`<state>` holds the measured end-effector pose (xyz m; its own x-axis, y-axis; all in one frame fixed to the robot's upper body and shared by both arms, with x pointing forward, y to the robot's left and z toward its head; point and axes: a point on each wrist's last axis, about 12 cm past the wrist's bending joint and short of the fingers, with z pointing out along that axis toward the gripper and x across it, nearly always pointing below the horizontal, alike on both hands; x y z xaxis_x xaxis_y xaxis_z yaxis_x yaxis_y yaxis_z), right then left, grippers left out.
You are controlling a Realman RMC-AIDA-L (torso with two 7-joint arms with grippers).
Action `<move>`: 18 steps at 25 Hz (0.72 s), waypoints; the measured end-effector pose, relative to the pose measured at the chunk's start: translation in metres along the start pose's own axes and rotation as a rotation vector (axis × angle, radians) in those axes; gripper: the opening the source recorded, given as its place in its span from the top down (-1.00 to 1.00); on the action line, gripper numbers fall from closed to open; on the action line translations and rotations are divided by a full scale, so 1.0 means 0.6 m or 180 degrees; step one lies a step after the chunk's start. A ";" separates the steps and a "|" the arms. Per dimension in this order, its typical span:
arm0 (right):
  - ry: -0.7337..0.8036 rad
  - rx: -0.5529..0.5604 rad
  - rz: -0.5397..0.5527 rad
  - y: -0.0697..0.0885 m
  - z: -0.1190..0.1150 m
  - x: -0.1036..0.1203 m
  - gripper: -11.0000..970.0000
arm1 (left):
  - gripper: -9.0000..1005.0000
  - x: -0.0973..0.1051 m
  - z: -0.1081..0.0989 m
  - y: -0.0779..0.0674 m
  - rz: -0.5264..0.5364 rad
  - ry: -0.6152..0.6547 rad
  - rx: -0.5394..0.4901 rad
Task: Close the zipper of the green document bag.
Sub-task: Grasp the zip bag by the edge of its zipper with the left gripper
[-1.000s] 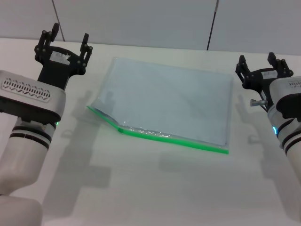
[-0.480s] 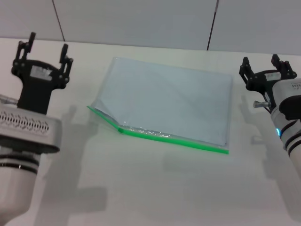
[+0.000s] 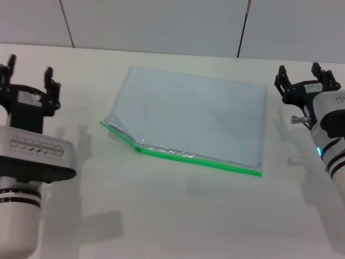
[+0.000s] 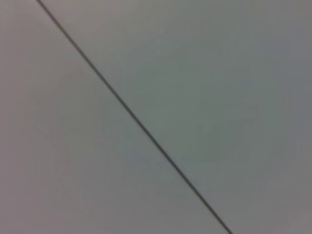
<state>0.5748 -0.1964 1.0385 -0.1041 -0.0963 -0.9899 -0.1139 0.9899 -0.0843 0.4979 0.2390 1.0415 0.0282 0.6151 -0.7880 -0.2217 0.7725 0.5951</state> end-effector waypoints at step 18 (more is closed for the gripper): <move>0.0050 0.0073 -0.0021 -0.014 -0.008 0.011 -0.58 | -0.38 0.019 -0.017 -0.043 0.0795 0.0544 0.0679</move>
<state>0.5704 -0.2059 1.0331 -0.1189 -0.1044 -0.9874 -0.0919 0.9913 -0.0937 0.4936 0.2248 1.0155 -0.1683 0.7675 -0.6185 0.0075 0.6285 0.7778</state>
